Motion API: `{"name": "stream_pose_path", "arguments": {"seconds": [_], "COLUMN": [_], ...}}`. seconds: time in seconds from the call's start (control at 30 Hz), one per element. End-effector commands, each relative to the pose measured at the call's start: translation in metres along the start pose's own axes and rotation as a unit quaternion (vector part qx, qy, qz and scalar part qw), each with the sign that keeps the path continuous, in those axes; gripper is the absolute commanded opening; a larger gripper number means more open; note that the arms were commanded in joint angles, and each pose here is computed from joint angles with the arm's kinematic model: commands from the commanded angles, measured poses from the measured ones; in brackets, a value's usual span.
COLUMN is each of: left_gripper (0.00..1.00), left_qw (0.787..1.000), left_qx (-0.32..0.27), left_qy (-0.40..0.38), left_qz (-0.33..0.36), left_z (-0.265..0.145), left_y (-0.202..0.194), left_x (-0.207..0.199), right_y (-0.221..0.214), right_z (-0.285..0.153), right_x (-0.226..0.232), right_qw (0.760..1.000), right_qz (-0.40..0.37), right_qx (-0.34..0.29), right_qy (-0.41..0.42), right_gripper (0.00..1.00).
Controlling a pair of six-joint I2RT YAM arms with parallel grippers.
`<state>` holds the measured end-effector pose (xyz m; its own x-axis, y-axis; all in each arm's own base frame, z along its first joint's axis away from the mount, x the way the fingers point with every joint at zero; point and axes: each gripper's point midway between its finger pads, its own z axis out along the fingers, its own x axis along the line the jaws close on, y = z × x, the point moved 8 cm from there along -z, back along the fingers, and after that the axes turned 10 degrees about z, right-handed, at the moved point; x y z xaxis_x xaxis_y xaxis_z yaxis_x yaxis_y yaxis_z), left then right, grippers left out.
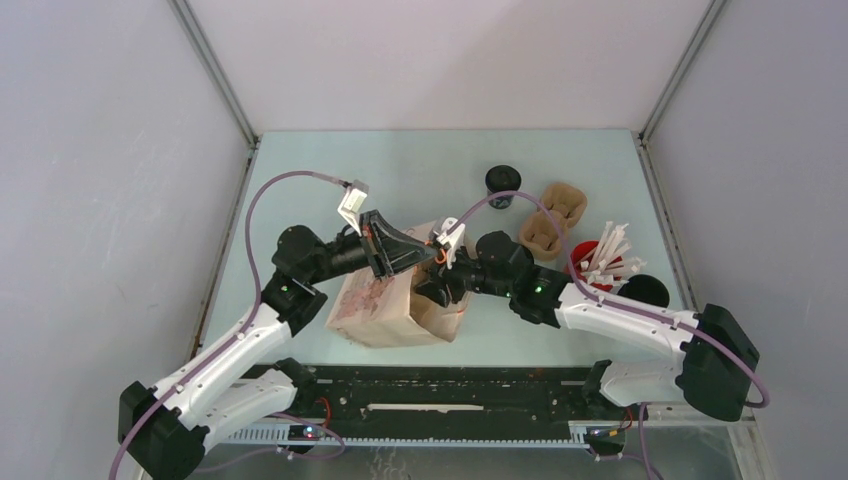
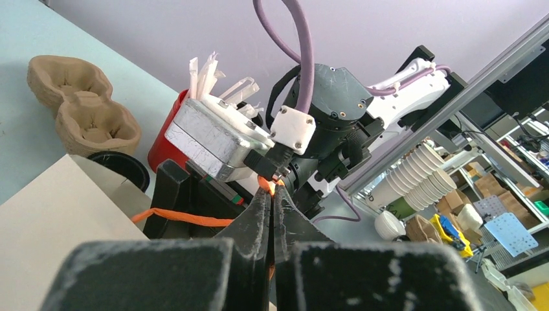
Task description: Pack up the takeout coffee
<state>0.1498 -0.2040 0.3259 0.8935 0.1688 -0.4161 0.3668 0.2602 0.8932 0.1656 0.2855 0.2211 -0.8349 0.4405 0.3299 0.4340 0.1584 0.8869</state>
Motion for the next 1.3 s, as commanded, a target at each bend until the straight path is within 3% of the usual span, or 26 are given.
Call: {"name": "stream_pose_path", "arguments": {"seconds": [0.0,0.33,0.53,0.8,1.0,1.17,1.27], "left_gripper": [0.00,0.00,0.00,0.00,0.00,0.00,0.00], "left_qw": [0.999,0.999,1.000,0.999,0.999,0.998,0.998], "left_qx": [-0.016,-0.010,0.000,0.020,0.036,0.034,0.037], "left_qy": [-0.025,-0.034,-0.026,-0.021,0.003,0.006,0.011], "left_qz": [0.018,0.022,0.017,0.030,0.034,0.045,0.047], "left_z": [0.000,0.000,0.000,-0.003,-0.008,-0.012,-0.016], "left_y": [0.005,0.002,-0.003,-0.007,-0.012,-0.016,-0.022], "left_x": [-0.007,-0.007,-0.003,-0.002,0.001,0.002,0.004], "right_y": [0.003,-0.010,-0.013,-0.010,-0.007,0.002,0.001], "right_z": [0.003,0.023,0.020,-0.002,-0.047,-0.070,-0.076], "right_x": [0.000,-0.001,-0.006,-0.006,0.013,0.022,0.027], "right_qw": [1.000,0.997,0.999,0.999,0.996,0.977,0.975], "right_qz": [-0.012,-0.033,-0.028,-0.014,0.030,0.152,0.165], "right_qx": [-0.015,-0.032,-0.033,-0.032,-0.047,-0.071,-0.054], "right_qy": [0.022,0.056,0.026,-0.015,-0.071,-0.129,-0.142], "right_gripper": [0.50,0.57,0.64,0.65,0.68,0.71,0.71]}}
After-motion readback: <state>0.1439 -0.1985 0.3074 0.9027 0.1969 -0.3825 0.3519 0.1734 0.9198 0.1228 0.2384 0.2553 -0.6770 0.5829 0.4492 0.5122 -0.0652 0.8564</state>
